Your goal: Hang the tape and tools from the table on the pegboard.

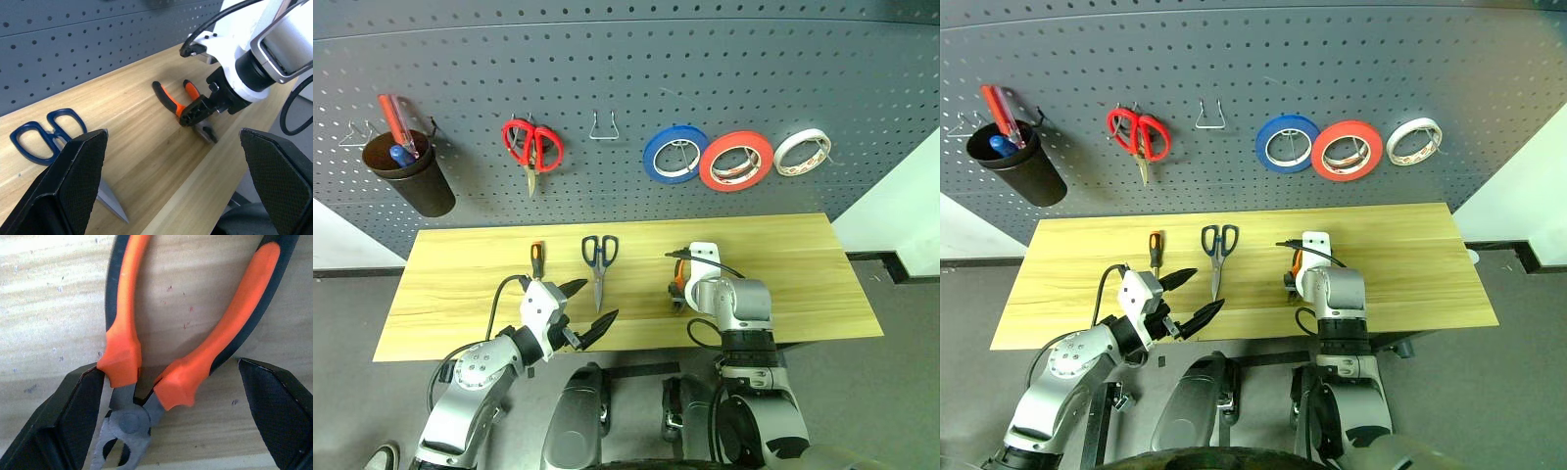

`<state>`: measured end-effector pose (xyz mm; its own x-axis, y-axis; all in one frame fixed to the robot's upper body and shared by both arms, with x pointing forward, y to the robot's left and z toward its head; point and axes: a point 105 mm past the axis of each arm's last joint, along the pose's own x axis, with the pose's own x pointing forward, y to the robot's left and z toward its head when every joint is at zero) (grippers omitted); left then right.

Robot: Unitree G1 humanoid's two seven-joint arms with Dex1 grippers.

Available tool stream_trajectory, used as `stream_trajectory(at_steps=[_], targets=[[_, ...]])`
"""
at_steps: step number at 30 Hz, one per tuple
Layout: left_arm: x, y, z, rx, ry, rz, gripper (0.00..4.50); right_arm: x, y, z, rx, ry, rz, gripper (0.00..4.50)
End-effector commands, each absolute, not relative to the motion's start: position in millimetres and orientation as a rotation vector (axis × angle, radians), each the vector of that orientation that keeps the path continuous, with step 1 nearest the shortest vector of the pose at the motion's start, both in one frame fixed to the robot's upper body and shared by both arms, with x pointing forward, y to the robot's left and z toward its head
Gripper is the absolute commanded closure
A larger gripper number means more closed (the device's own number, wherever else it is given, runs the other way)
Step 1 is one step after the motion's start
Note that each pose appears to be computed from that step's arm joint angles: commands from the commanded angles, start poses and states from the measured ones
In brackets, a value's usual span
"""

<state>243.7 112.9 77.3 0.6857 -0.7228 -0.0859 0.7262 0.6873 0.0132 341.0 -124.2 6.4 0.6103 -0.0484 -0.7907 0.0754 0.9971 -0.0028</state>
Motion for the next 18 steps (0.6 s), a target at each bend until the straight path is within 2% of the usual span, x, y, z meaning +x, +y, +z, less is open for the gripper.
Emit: stream_trajectory(at_steps=[1, 8, 18], targets=[[239.5, 110.3, 87.0, 0.053, 0.039, -0.821, 0.00, 351.4, -124.7, 10.7, 0.024, 0.881, -0.077, 0.02], [237.5, 110.5, 86.5, 0.050, 0.043, -0.817, 0.00, 362.3, -125.0, 13.6, 0.013, 0.861, -0.078, 0.02], [238.4, 113.0, 86.1, 0.052, 0.045, -0.809, 0.00, 363.8, -129.1, 13.2, 0.006, 0.851, -0.083, 0.02]])
